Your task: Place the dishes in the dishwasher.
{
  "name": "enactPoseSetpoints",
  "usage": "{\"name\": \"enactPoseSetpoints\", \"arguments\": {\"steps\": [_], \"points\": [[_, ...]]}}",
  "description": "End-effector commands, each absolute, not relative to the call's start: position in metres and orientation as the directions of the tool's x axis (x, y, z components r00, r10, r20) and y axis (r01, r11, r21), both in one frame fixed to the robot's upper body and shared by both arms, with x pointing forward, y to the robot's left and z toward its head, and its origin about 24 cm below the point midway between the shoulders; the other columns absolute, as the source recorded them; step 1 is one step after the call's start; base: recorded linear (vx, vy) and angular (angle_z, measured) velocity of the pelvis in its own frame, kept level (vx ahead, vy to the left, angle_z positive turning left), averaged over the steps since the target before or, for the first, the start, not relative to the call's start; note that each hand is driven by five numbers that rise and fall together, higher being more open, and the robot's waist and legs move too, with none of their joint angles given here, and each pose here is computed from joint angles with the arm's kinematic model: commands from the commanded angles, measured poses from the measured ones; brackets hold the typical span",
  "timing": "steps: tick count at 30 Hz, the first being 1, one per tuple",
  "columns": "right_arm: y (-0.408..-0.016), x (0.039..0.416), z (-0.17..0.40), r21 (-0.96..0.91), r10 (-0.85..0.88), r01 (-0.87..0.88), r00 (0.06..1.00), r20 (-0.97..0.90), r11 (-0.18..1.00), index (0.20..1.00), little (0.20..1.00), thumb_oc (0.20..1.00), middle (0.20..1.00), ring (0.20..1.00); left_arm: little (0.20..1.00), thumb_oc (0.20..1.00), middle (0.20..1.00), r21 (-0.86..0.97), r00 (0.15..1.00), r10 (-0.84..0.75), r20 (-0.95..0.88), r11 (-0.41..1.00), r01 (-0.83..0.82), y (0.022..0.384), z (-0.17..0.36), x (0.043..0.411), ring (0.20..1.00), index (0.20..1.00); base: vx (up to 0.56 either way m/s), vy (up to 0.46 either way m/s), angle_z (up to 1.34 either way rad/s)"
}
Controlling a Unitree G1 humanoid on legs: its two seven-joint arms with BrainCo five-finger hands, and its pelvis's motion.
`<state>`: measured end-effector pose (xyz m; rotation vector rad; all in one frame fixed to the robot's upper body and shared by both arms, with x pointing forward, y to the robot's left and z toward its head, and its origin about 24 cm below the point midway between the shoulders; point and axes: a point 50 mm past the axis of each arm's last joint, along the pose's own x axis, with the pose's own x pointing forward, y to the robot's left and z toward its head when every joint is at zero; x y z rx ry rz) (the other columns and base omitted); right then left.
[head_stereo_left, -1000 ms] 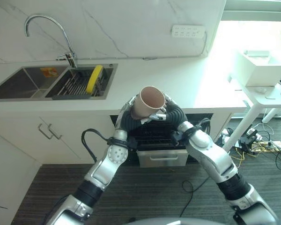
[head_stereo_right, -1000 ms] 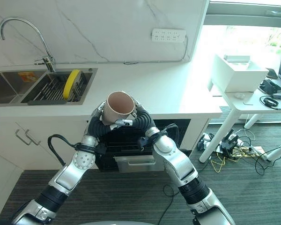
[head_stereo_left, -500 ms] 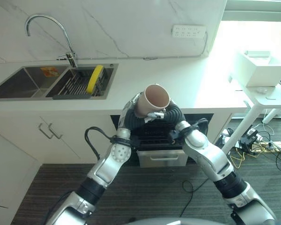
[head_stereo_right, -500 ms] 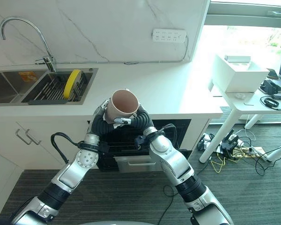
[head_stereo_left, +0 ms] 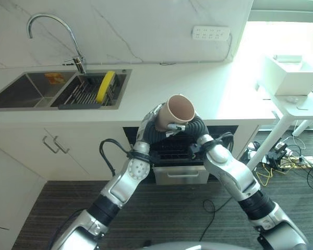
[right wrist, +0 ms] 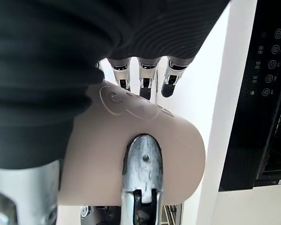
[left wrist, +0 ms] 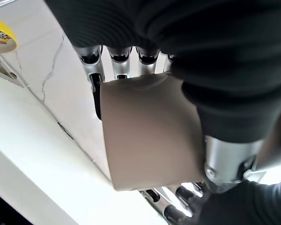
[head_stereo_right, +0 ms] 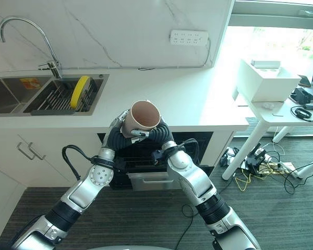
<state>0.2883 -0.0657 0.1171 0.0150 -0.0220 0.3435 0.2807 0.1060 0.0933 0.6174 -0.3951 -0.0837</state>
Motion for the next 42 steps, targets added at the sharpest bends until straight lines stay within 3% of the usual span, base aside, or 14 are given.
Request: {"name": "enactPoseSetpoints", "arguments": {"steps": [1, 8, 22, 24, 42], "points": [[-0.049, 0.296, 0.176, 0.076, 0.359, -0.395, 0.886, 0.293, 0.915, 0.2, 0.2, 0.2, 0.2, 0.2, 0.2, 0.2, 0.2, 0.653, 0.836, -0.354, 0.42, 0.757, -0.007, 0.074, 0.115, 0.29, 0.2, 0.2, 0.05, 0.002, -0.02], [-0.052, 0.29, 0.201, 0.094, 0.329, -0.408, 0.833, 0.444, 0.908, 0.2, 0.2, 0.2, 0.2, 0.2, 0.2, 0.2, 0.2, 0.671, 0.82, -0.412, 0.398, 0.74, 0.046, 0.063, 0.11, 0.284, 0.2, 0.2, 0.01, 0.003, 0.0], [-0.056, 0.286, 0.22, 0.106, 0.283, -0.385, 0.814, 0.508, 0.917, 0.2, 0.2, 0.2, 0.2, 0.2, 0.2, 0.2, 0.2, 0.645, 0.836, -0.419, 0.355, 0.757, 0.106, 0.059, 0.105, 0.282, 0.2, 0.2, 0.0, 0.001, 0.0], [-0.06, 0.286, 0.222, 0.094, 0.278, -0.377, 0.809, 0.518, 0.921, 0.2, 0.2, 0.2, 0.2, 0.2, 1.0, 1.0, 1.0, 0.638, 0.845, -0.413, 0.34, 0.761, 0.115, 0.063, 0.103, 0.282, 1.0, 1.0, -0.04, 0.007, 0.0], [-0.114, 0.292, 0.209, 0.074, 0.117, -0.178, 0.856, 0.504, 0.981, 0.2, 0.2, 0.2, 0.2, 0.2, 1.0, 1.0, 1.0, 0.53, 0.897, -0.263, 0.355, 0.847, 0.039, 0.118, 0.111, 0.28, 1.0, 1.0, -0.02, 0.003, 0.01]]}}
